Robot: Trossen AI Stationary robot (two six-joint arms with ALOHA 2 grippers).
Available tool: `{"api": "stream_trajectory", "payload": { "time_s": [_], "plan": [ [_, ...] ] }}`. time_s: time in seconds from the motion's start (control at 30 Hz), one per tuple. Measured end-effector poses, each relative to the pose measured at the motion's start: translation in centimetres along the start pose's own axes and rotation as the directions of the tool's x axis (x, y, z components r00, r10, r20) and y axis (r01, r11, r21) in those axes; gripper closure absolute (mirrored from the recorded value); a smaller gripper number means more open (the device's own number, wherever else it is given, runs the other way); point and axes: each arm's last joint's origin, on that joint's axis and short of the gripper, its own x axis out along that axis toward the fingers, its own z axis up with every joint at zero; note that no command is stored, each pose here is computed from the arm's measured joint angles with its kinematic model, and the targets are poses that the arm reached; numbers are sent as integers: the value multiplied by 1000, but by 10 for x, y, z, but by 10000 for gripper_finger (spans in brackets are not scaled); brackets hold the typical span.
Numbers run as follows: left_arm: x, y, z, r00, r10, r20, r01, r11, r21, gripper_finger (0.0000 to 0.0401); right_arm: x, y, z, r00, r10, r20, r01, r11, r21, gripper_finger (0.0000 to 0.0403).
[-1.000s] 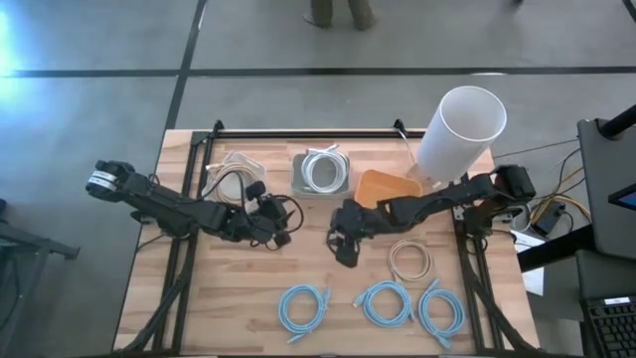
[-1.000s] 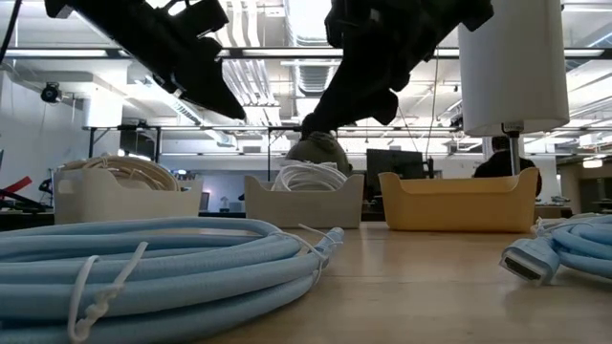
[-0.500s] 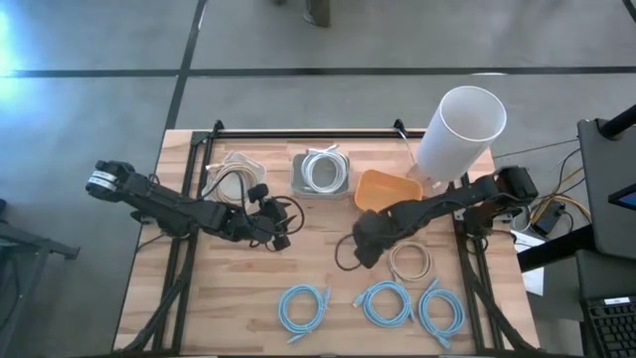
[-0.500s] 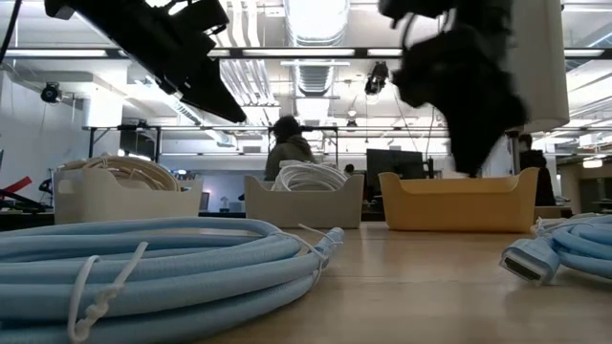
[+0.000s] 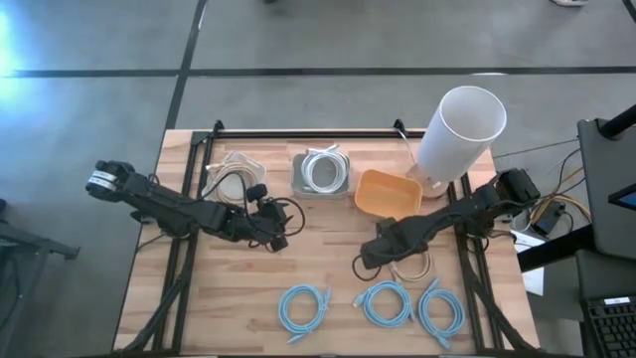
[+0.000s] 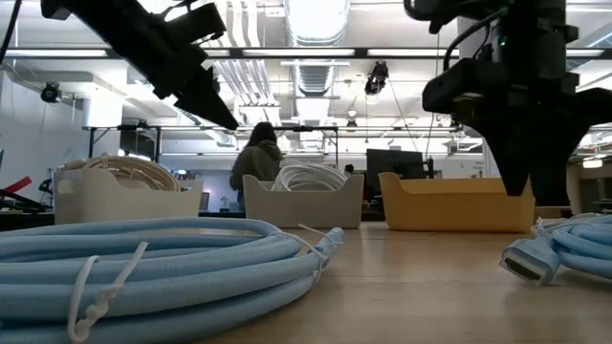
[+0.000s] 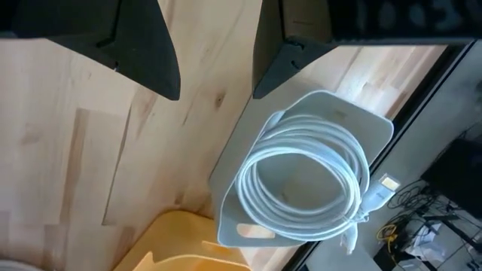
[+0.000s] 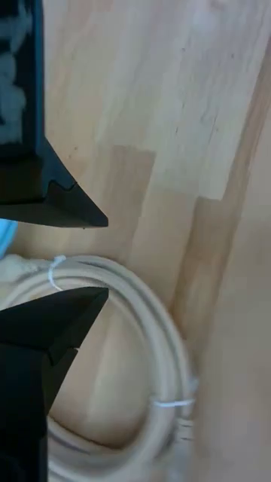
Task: Sort HDMI cables
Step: Put the brown HDMI cable into the white bin
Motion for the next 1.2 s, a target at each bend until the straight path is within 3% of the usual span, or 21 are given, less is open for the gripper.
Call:
{"api": "stream_trajectory", "payload": {
  "time_s": [0.3, 0.53, 0.77, 1.03, 1.2],
  "plan": [
    [0, 0, -1, 1000, 3, -9, -3, 999, 53, 229, 17, -14, -13, 999, -39, -2, 38, 982, 184, 268],
    [0, 0, -1, 1000, 3, -9, -3, 998, 57, 229, 39, -16, -14, 998, 68, -15, -63, 973, 221, 268],
    [0, 0, -1, 1000, 2, -8, -2, 998, 56, 229, 51, -27, -12, 998, 60, 37, -67, 964, 255, 272],
    [0, 0, -1, 1000, 2, -8, -2, 999, 51, 229, 48, -20, -13, 993, 103, 60, -109, 989, 102, 326],
    [0, 0, -1, 1000, 2, -7, -2, 999, 45, 229, 36, 0, -12, 969, 226, 98, -214, 970, -114, 365]
  ]
}}
